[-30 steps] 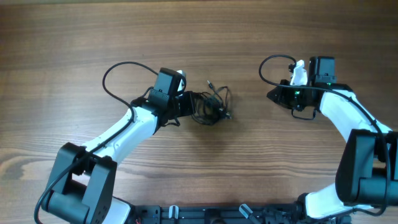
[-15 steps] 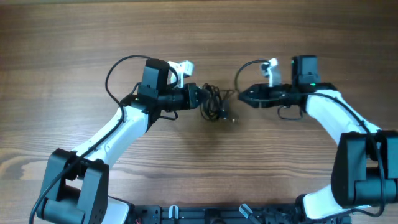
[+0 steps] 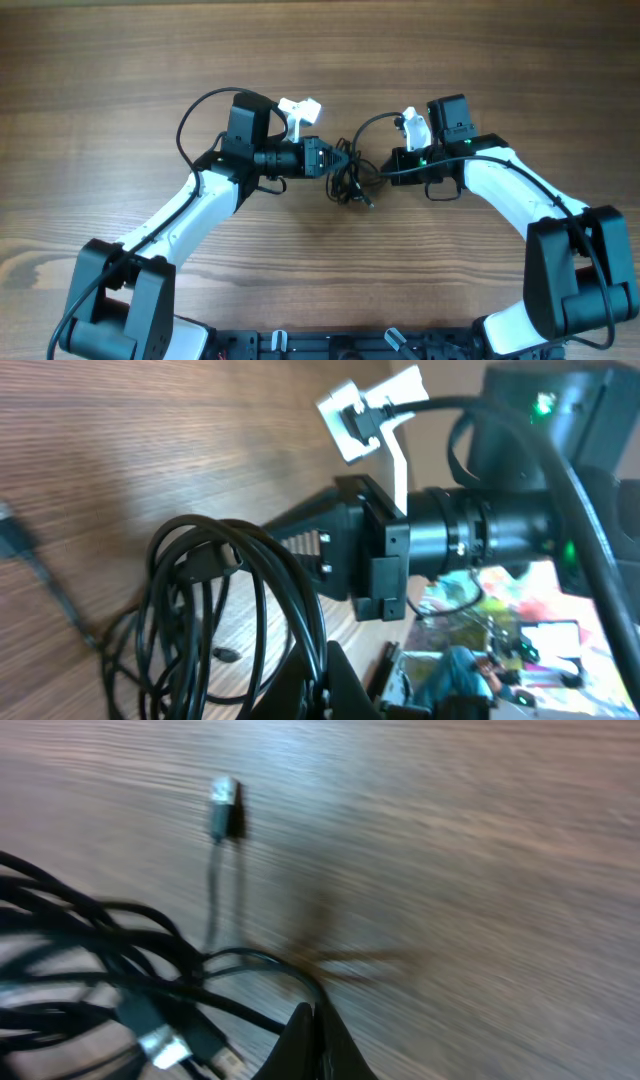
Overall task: Untangle cables
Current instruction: 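Grasp the black cable bundle with both grippers from opposite sides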
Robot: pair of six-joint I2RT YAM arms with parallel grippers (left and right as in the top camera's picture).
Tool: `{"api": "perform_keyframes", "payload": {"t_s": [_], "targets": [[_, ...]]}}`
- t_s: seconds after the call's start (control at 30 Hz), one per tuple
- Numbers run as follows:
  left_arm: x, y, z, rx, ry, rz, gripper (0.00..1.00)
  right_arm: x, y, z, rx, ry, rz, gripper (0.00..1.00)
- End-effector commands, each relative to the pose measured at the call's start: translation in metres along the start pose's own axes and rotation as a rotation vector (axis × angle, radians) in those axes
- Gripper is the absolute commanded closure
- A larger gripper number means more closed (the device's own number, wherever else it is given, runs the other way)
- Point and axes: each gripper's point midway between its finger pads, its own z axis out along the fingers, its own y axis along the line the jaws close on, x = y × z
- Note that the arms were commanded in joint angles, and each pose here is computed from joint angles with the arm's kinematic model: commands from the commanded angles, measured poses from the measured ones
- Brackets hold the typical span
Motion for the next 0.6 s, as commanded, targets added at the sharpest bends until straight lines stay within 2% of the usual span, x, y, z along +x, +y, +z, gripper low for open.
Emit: {"api": "perform_keyframes", "payload": {"t_s": [0.0, 0.1, 0.13, 0.2, 0.27, 0.33, 0.4, 0.43, 0.53, 0.57], "targets": [[-0.016, 0.009, -0.006, -0.097, -0.082, 0.037, 0.96, 0.007, -0.019, -0.002, 0.106, 0.016, 0.073, 0.96], [-0.016, 0.031, -0.009, -0.212, -0.106, -0.005, 0.96, 0.015, -0.018, -0.002, 0.103, 0.045, 0.16, 0.96], [-0.015, 0.033, -0.009, -0.218, -0.102, -0.011, 0.96, 0.013, -0.006, -0.001, 0.034, 0.044, 0.167, 0.85], [-0.014, 0.033, -0.009, -0.219, -0.098, -0.015, 0.96, 0.002, 0.027, -0.003, -0.159, 0.023, 0.133, 0.41], [-0.013, 0.032, -0.009, -0.216, -0.094, -0.017, 0.96, -0.005, 0.046, -0.007, -0.273, 0.014, 0.164, 0.38], [-0.013, 0.032, -0.009, -0.213, -0.092, -0.017, 0.96, -0.001, 0.047, -0.007, -0.268, 0.067, 0.434, 0.35], [-0.013, 0.032, -0.009, -0.213, -0.093, -0.017, 0.96, 0.002, 0.051, -0.005, -0.265, 0.105, 0.598, 0.29], [-0.013, 0.032, -0.009, -0.213, -0.093, -0.017, 0.96, 0.0, 0.055, -0.003, -0.267, 0.098, 0.612, 0.29], [-0.013, 0.032, -0.009, -0.213, -0.092, -0.017, 0.96, -0.022, 0.048, 0.003, -0.192, -0.047, 0.379, 0.31], [-0.012, 0.032, -0.009, -0.214, -0.09, -0.019, 0.96, -0.018, 0.046, 0.004, -0.181, -0.032, 0.39, 0.32]]}}
